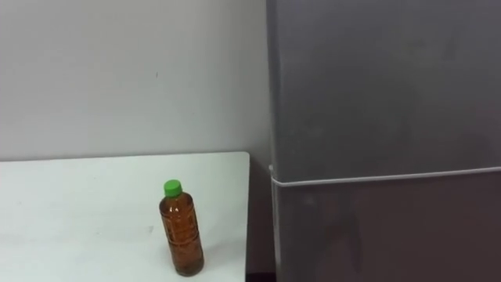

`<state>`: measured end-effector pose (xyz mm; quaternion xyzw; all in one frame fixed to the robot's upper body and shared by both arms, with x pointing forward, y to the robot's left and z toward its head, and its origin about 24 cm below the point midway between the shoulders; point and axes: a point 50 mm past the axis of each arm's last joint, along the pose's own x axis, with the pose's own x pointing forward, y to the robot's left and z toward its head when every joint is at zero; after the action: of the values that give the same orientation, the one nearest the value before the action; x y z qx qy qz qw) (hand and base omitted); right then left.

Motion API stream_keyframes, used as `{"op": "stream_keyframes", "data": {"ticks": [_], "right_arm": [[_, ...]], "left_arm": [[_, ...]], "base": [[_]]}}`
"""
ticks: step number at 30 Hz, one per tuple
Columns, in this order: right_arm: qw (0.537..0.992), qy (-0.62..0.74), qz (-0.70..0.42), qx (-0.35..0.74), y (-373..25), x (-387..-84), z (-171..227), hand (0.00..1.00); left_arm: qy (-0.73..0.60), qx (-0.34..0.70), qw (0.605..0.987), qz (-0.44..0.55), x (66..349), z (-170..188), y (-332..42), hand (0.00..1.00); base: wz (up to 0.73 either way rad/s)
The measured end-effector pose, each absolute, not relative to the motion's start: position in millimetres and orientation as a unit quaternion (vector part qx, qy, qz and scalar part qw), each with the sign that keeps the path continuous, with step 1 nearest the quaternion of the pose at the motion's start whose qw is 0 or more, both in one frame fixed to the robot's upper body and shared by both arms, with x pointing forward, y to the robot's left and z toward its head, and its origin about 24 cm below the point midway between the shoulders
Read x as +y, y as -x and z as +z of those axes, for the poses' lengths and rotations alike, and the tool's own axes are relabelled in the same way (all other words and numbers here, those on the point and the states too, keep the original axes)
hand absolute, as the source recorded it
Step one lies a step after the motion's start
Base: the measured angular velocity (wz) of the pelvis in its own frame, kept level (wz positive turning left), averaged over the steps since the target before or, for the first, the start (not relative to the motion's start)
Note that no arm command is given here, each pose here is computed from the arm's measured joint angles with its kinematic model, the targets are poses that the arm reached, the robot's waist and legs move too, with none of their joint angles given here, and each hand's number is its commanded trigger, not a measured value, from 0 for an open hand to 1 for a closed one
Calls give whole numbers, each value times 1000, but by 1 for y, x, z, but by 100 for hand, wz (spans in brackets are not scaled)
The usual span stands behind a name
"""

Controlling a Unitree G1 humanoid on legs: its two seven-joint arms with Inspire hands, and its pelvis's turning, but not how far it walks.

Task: Put the bottle in the upper fridge

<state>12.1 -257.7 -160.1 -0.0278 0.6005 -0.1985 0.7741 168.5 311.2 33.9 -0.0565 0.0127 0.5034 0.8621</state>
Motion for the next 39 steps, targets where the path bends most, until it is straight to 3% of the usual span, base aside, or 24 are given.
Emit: {"op": "stream_keyframes", "data": {"ticks": [9,23,35,39], "right_arm": [[777,38,-192,599,-15,-256,-160,0],[786,16,-184,591,-28,-253,-161,0],[786,16,-171,594,-45,-245,-164,0],[786,16,-171,594,-45,-246,-164,0]], "left_arm": [[48,-98,888,447,299,85,-190,0],[45,-212,947,236,244,146,-229,0],[91,-217,972,-5,180,157,-248,0],[108,-225,967,-45,173,162,-250,0]], "base": [[8],[-5],[0],[-6]]}}
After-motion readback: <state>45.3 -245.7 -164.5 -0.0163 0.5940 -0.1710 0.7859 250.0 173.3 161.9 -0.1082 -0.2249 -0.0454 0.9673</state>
